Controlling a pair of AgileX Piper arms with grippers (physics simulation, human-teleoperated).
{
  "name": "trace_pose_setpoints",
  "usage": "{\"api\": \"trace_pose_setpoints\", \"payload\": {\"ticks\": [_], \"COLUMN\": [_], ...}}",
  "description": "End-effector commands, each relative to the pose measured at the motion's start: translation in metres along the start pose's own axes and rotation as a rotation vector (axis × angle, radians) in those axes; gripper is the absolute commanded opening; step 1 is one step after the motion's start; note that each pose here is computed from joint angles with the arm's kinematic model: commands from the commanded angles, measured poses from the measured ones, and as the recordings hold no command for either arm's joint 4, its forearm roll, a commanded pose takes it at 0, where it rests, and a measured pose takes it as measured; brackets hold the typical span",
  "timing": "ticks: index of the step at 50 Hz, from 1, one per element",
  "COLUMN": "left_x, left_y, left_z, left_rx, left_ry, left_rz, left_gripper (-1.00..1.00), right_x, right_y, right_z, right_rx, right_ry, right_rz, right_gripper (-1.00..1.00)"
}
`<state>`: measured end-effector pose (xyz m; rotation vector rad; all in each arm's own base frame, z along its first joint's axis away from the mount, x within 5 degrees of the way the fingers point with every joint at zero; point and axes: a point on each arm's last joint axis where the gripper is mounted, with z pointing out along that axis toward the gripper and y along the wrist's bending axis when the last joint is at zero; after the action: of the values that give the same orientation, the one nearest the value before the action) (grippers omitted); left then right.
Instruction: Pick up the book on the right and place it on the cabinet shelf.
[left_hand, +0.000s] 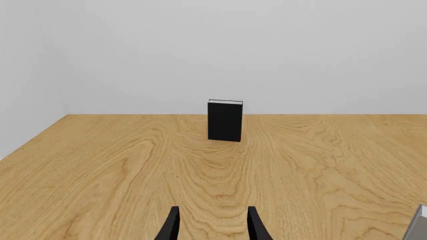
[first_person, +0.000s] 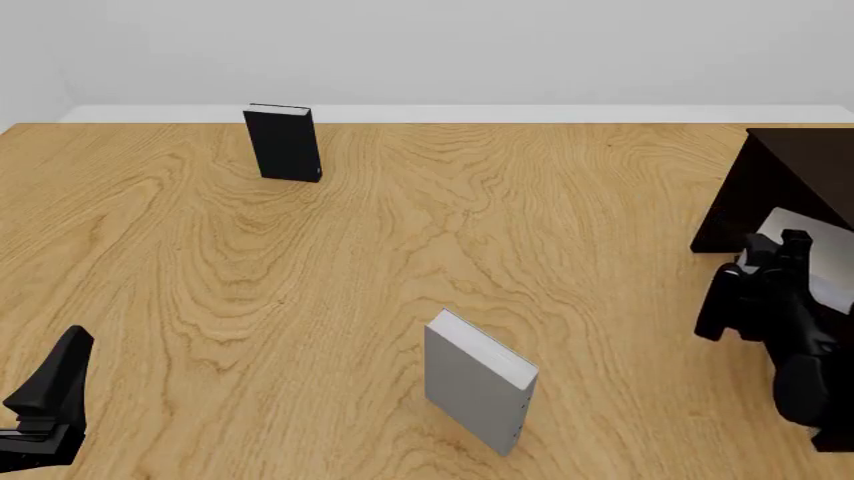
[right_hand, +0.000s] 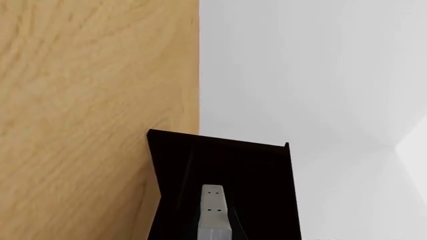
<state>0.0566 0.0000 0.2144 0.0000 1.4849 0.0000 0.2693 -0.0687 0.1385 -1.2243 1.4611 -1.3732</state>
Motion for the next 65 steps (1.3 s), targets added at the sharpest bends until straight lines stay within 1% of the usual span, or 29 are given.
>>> {"api": "trace_pose_setpoints", "payload": {"ticks": [1,9,17,25,34,38,49,65], "left_x": [0.0,0.0,0.0,0.0,0.0,0.0,0.0,0.0], "left_y": [0.0,0.0,0.0,0.0,0.0,0.0,0.0,0.0], "left_z": [0.0,0.0,0.0,0.0,0.0,0.0,0.0,0.0], "left_rx": [0.0,0.0,0.0,0.0,0.0,0.0,0.0,0.0], "left_ry": [0.0,0.0,0.0,0.0,0.0,0.0,0.0,0.0], "left_rz": [0.0,0.0,0.0,0.0,0.0,0.0,0.0,0.0], "left_gripper": [1.0,1.0,1.0,1.0,1.0,1.0,1.0,1.0], "right_x": [0.002,0.002,0.001,0.004,0.005,0.007,0.005,0.006], "right_y": [0.0,0.003,0.01,0.014,0.019,0.022,0.023,0.02], "right_z": [0.008,0.012,0.012,0.013,0.012,0.011,0.009,0.007], "right_rx": [0.017,0.009,-0.016,-0.027,-0.048,-0.057,-0.063,-0.056], "right_ry": [0.007,0.008,0.004,0.013,0.018,0.024,0.021,0.024], "right_rz": [0.026,0.037,0.067,0.071,0.092,0.093,0.122,0.122], "right_gripper": [-1.0,-1.0,-1.0,-1.0,-1.0,-1.0,-1.0,-1.0]}}
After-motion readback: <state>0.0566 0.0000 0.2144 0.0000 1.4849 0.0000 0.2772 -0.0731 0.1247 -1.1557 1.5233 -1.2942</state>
